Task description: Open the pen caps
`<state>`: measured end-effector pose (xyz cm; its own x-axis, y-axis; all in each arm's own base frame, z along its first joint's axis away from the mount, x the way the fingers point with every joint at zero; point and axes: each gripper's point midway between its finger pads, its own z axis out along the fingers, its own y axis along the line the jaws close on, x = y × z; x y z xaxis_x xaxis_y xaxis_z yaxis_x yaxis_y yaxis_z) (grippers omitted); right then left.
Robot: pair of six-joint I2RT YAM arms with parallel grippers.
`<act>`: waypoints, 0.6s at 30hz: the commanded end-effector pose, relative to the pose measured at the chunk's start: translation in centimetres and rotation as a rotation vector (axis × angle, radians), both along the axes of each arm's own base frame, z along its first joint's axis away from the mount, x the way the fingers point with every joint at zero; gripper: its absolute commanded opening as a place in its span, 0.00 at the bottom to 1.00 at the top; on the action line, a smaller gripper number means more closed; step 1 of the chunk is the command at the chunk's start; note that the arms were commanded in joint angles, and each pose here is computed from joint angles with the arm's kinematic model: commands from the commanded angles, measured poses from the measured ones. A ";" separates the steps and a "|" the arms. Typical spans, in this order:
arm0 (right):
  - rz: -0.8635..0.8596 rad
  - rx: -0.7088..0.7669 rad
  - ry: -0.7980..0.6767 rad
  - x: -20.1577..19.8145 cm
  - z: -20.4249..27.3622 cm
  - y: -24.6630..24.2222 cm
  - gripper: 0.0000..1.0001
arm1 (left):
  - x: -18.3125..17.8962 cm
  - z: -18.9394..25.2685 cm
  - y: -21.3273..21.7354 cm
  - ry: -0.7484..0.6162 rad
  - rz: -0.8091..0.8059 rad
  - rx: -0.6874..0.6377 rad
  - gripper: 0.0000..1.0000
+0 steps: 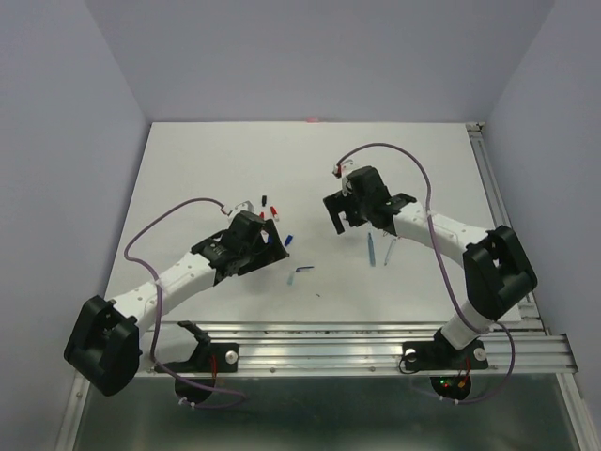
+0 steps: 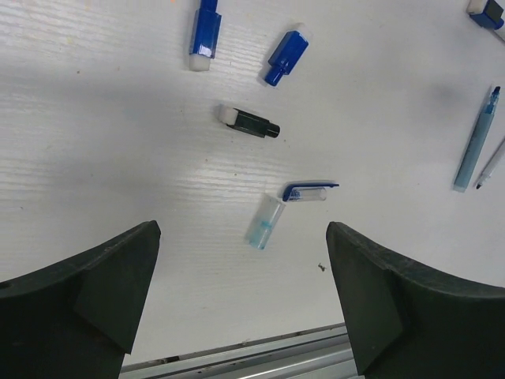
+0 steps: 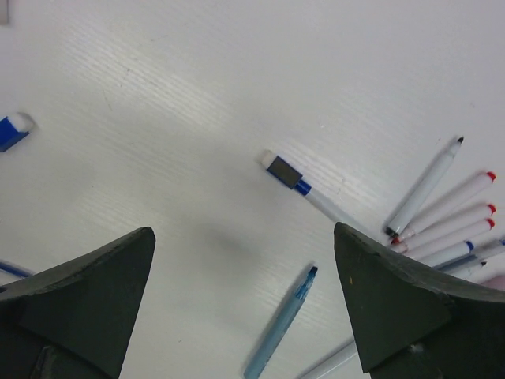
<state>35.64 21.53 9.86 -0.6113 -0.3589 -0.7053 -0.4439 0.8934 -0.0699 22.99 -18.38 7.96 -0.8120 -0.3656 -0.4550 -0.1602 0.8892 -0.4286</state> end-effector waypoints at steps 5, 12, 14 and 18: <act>0.272 -0.101 0.016 3.3 -0.2 0.0 0.99 | 0.5 2.0 0.8 -0.079 0.002 0.028 0.99; 0.306 -0.091 0.119 5.0 -2.6 -1.9 0.91 | 0.8 2.0 0.9 -0.082 0.003 0.046 0.99; 0.317 -0.100 0.140 5.1 -3.5 -2.2 0.90 | 0.9 1.9 0.9 -0.080 0.001 0.052 0.99; 0.354 -0.133 0.200 4.5 -6.3 -2.5 0.84 | 1.0 1.8 0.8 -0.079 -0.004 0.056 0.99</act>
